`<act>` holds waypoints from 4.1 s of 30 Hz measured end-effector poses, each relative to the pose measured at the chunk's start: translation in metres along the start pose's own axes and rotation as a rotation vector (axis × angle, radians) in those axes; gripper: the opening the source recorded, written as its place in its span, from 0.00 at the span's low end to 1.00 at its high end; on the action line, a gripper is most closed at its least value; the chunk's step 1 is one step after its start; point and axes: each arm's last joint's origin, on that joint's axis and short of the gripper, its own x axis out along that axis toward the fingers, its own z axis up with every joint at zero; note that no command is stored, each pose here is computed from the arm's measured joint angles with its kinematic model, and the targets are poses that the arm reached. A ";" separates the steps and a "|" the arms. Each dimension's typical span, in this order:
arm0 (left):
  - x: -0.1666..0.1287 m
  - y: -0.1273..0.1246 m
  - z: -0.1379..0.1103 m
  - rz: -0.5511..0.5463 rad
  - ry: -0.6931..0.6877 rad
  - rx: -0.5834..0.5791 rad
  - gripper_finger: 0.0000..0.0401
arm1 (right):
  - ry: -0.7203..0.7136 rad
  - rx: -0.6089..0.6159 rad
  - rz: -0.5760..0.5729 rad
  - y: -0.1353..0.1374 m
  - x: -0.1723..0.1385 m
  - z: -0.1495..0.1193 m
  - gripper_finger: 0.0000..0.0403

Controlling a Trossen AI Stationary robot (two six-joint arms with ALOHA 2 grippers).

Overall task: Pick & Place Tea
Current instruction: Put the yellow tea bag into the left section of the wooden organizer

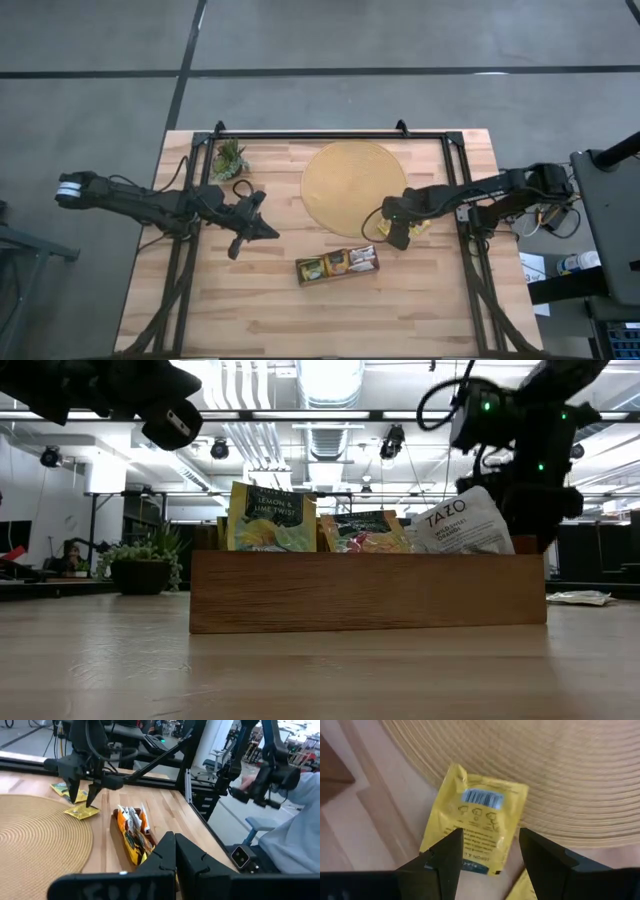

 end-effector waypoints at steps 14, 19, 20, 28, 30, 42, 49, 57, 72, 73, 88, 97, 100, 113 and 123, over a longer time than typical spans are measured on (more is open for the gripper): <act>0.012 0.008 -0.010 0.106 0.049 -0.127 0.00 | 0.127 -0.021 -0.011 0.008 0.041 0.003 0.39; 0.023 0.015 -0.022 0.195 0.107 -0.131 0.00 | 0.103 -0.023 0.039 0.008 0.024 0.008 0.14; 0.024 0.017 -0.024 0.221 0.113 -0.136 0.00 | 0.116 -0.025 0.046 0.008 0.020 0.006 0.08; 0.035 0.022 -0.018 0.289 -0.021 -0.120 0.00 | -0.016 -0.072 0.066 0.010 -0.016 0.010 0.02; 0.034 0.021 -0.014 0.280 -0.057 -0.131 0.00 | -0.092 -0.105 0.036 0.013 -0.027 0.012 0.02; 0.035 0.024 -0.007 0.394 -0.180 -0.158 0.00 | -0.737 -0.358 -0.361 0.061 -0.072 0.019 0.02; 0.043 0.024 -0.004 0.352 -0.263 -0.164 0.00 | -0.898 -0.468 -0.590 0.093 -0.074 0.023 0.02; 0.081 0.018 0.011 0.239 -0.249 0.020 0.00 | -0.924 -0.530 -0.792 0.116 -0.068 0.040 0.02; 0.138 -0.010 0.026 0.289 -0.135 0.376 0.36 | -0.886 -0.641 -0.843 0.150 -0.071 0.051 0.02; 0.137 -0.010 0.027 0.326 -0.134 0.375 0.39 | -0.887 -0.643 -0.842 0.152 -0.070 0.051 0.02; 0.132 -0.016 0.030 0.585 -0.172 0.294 0.49 | -0.850 -0.671 -0.901 0.178 -0.057 0.068 0.02; 0.135 -0.016 0.028 0.578 -0.155 0.307 0.31 | -0.893 -0.676 -0.844 0.195 -0.065 0.076 0.02; 0.135 -0.016 0.027 0.581 -0.145 0.329 0.08 | -0.893 -0.655 -0.831 0.195 -0.064 0.075 0.02; 0.136 -0.024 0.021 0.593 -0.009 0.579 0.04 | -0.904 -0.584 -0.793 0.195 -0.075 0.074 0.40; 0.126 -0.060 -0.005 0.870 0.362 1.100 0.04 | -0.959 -0.440 -0.394 0.183 -0.115 0.067 0.62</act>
